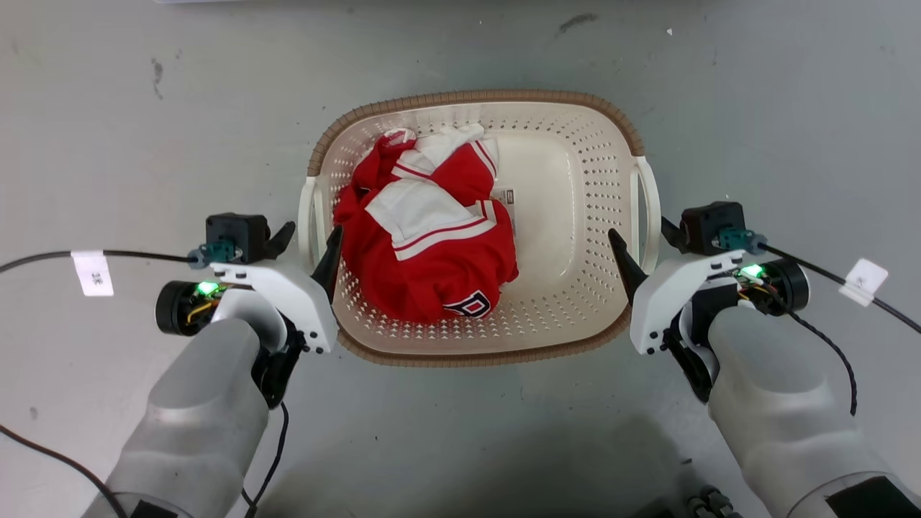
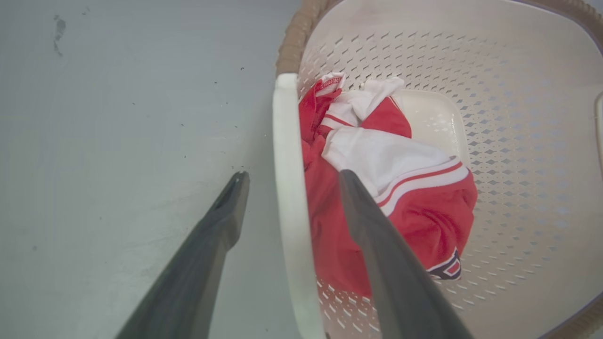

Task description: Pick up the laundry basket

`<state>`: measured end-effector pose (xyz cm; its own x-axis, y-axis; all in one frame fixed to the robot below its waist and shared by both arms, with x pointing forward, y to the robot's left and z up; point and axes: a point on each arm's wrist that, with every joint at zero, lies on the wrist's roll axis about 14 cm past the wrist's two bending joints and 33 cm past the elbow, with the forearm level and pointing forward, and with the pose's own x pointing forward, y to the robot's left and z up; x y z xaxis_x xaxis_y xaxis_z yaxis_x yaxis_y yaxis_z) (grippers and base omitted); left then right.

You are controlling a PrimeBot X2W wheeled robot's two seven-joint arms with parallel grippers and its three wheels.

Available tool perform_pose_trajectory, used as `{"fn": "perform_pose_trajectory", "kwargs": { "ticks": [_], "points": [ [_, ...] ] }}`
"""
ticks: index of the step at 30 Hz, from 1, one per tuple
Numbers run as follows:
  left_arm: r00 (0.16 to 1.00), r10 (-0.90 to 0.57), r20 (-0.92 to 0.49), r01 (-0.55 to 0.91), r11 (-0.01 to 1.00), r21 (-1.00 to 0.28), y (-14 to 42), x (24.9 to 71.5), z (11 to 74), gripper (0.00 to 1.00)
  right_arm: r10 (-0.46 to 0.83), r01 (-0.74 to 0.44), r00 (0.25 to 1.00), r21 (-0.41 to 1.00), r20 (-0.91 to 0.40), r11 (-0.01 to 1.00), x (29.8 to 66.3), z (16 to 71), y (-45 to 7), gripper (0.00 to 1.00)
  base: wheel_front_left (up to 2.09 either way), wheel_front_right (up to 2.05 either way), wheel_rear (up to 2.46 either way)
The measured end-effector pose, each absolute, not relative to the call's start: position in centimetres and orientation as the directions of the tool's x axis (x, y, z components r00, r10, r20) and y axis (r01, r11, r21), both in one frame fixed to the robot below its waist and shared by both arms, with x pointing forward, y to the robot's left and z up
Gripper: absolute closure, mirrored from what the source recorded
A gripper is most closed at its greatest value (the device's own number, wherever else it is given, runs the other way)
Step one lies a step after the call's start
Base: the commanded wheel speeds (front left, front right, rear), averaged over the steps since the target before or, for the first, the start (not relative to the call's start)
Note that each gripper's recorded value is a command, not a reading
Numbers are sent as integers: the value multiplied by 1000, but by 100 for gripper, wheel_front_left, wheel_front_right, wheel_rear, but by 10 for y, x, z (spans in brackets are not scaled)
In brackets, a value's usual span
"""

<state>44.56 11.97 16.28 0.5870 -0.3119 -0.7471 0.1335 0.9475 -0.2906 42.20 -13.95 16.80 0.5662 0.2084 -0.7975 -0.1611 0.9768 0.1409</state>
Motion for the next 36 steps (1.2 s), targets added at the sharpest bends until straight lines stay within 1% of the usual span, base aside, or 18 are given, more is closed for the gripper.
{"fn": "perform_pose_trajectory", "kwargs": {
  "ticks": [4, 8, 15, 16, 17, 18, 19, 32, 36],
  "points": [
    [562, -319, -764, 139, 946, -292, 118, 449, 154, 0, 212, -160, 536, 149, -817, 976, 422, 161, -139, 0, 0, 0, 0],
    [530, -322, -784, 140, 946, -294, 118, 451, 146, 0, 218, -162, 482, 158, -849, 974, 417, 152, -137, 0, 0, 0, 0],
    [475, -319, -820, 98, 945, -311, 117, 455, 135, 0, 227, -172, 409, 170, -884, 970, 417, 140, -132, 0, 0, 0, 0],
    [461, -321, -827, 89, 944, -316, 117, 454, 134, 2, 228, -168, 395, 174, -890, 970, 416, 139, -131, 0, 0, 0, 0],
    [456, -322, -830, 87, 944, -319, 116, 454, 134, 58, 229, -168, 384, 177, -894, 970, 415, 138, -130, 50, 0, 0, 0],
    [451, -325, -831, 88, 943, -320, 115, 455, 133, 100, 231, -168, 376, 179, -898, 969, 415, 137, -130, 90, 0, 0, 0],
    [442, -329, -835, 90, 942, -323, 114, 455, 133, 100, 233, -167, 368, 183, -900, 969, 415, 137, -129, 100, 0, 0, 0],
    [404, -348, -846, 87, 935, -343, 107, 454, 142, 100, 228, -160, 317, 185, -921, 970, 411, 142, -130, 100, 0, 0, 0],
    [390, -354, -850, 86, 933, -349, 104, 455, 155, 100, 225, -148, 335, 185, -915, 972, 416, 154, -131, 100, 0, 0, 0]
  ]
}}
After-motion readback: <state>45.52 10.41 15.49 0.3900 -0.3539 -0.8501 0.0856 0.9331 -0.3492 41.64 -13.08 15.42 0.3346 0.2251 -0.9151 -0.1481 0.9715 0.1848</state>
